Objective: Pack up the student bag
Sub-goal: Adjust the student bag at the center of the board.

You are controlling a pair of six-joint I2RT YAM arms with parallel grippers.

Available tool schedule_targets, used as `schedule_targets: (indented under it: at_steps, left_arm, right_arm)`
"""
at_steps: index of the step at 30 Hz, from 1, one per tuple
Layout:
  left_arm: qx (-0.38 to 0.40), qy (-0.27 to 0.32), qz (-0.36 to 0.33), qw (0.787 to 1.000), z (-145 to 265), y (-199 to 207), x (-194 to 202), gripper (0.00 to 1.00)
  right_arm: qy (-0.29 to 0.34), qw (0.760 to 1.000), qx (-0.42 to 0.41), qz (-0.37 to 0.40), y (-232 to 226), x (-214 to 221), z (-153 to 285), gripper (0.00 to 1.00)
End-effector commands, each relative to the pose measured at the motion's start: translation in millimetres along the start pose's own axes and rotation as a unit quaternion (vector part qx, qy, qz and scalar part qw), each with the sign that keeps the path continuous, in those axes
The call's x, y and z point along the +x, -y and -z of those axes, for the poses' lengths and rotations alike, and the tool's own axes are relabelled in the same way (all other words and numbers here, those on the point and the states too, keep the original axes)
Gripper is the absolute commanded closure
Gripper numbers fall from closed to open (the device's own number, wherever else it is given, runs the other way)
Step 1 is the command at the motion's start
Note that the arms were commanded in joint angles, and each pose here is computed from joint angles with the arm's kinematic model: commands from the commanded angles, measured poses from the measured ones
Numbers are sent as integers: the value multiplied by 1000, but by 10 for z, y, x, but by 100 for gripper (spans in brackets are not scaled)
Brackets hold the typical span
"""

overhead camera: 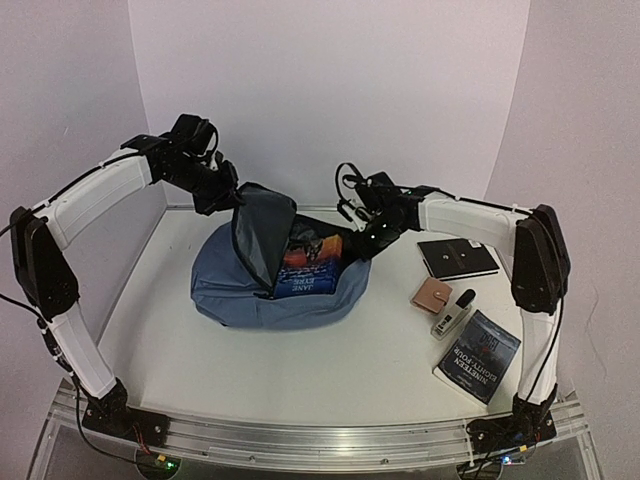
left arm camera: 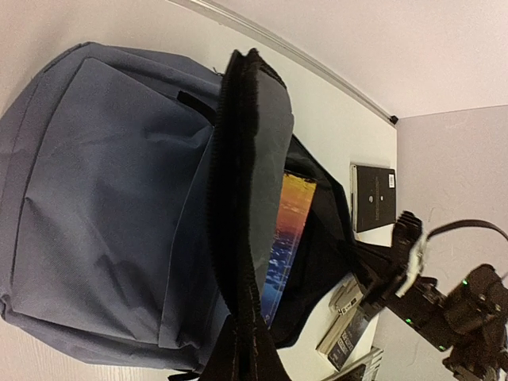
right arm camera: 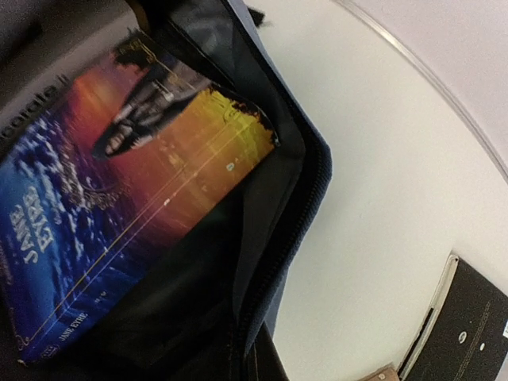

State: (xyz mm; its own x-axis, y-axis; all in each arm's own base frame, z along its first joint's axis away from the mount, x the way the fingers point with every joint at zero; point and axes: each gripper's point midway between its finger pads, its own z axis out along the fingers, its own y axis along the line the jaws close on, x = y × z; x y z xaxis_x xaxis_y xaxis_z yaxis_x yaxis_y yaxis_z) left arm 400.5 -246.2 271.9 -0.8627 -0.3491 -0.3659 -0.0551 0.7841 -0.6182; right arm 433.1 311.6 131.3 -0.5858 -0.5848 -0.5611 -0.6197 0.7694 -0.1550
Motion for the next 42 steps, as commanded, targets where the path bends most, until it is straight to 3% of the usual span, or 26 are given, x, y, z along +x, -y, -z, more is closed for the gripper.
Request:
schedule_targets:
  at_steps: [1,4,7,9,12,14,16,18,21,26,28,30,31,33,37,41,42]
  left_arm:
    - [76,38,-28,996,260,358,-133,100]
    - [87,29,-27,995,234,377,-66,100]
    - [90,30,-27,995,220,363,-53,100]
    - [87,39,-27,995,258,366,-83,100]
    - [81,60,-32,994,400,381,-143,100]
    - [84,78,-35,993,489,373,-161,100]
    - [76,80,-29,993,461,308,-151,100]
    - [69,61,-26,995,370,265,-98,100]
    - [68,43,-24,996,300,250,-48,100]
    - [63,44,-24,997,281,212,-36,100]
    - [59,45,-22,997,290,192,-32,100]
    - [52,47,-19,997,286,161,-33,100]
    - [41,50,-15,998,280,115,-38,100]
    - [-1,54,-1,999,257,-48,-51,99]
    - [-94,59,37,993,232,-464,-72,99]
    - [-162,60,68,983,222,-814,-81,95]
    - [-175,54,74,980,197,-886,-66,90]
  right_arm:
    - [68,998,9,5,55,-464,349,100]
    - [141,989,-4,40,-240,-833,873,100]
    - [87,994,45,59,-86,-554,383,100]
    - [65,996,40,36,32,-495,314,100]
    - [153,988,25,26,-5,-811,968,100]
    - [138,987,72,35,193,-681,739,100]
    - [65,992,103,24,487,-339,197,100]
    - [47,997,64,-12,556,-238,72,98]
    - [74,994,-57,-55,278,-308,255,88]
    - [62,989,-106,-78,132,-234,195,93]
    - [69,988,-109,-79,139,-285,235,83]
    - [75,987,-114,-85,143,-342,288,58]
    - [77,986,-118,-91,150,-367,316,39]
    - [75,983,-132,-106,156,-397,370,22]
    - [66,971,-167,-159,288,-413,520,4]
    - [75,963,-185,-181,600,-316,759,2]
    - [71,961,-184,-194,741,-228,796,2]
